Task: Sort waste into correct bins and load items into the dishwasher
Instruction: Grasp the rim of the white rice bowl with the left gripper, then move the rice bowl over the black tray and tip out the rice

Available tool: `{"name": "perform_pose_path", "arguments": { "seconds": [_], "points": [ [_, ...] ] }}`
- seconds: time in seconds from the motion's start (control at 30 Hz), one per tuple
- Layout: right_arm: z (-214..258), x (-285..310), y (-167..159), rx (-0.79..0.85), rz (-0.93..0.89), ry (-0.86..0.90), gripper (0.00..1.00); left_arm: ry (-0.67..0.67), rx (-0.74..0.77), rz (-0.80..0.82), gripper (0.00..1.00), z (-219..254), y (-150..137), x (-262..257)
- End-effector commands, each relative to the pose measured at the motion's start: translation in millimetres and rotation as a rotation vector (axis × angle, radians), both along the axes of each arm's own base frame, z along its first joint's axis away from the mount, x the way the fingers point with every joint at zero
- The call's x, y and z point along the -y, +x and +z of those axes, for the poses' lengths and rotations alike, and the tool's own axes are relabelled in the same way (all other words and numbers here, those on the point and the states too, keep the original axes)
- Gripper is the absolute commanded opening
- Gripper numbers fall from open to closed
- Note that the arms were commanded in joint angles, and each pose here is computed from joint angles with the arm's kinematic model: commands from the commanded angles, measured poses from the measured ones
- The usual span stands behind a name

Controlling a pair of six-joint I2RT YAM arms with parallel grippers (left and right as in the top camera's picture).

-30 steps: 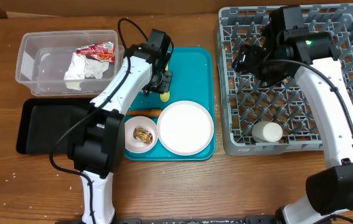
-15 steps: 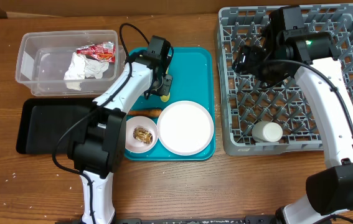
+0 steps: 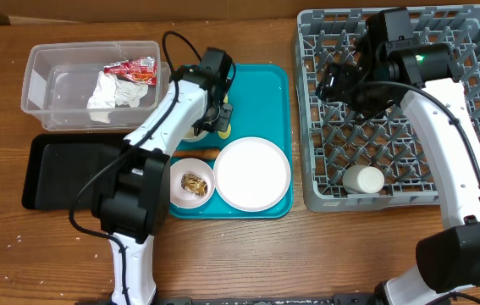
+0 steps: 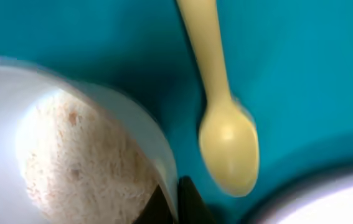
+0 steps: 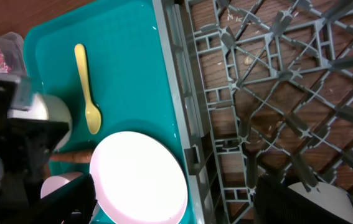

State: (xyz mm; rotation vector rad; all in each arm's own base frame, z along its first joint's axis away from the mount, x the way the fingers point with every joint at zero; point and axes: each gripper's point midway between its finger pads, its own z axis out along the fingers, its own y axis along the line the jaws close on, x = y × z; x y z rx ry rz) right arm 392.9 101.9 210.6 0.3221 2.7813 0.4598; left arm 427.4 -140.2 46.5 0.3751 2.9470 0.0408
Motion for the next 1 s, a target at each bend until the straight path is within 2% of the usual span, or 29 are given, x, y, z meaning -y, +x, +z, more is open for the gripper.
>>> {"name": "perform_pose_path", "arguments": {
  "seconds": [0.0,0.23,0.43,0.6,0.77,0.97],
  "points": [
    [20,0,-1,0.056,0.006,0.005,0.84,-0.088,0.055,0.026,0.04,63,16,19],
    [20,0,-1,0.056,0.006,0.005,0.84,-0.133,0.084,0.019,0.04,150,6,21],
    [19,0,-2,0.049,0.006,0.004,0.84,-0.109,0.052,0.046,0.04,195,-23,-2],
    [18,1,-5,0.037,0.006,0.003,0.84,-0.230,0.066,0.079,0.04,221,-36,-12],
    [16,1,-9,0.019,0.006,-0.001,0.84,-0.216,0.042,0.144,0.04,230,-75,-46],
    [15,2,-11,0.014,0.023,-0.009,0.84,-0.206,-0.064,0.275,0.04,200,-121,-103]
  ]
}}
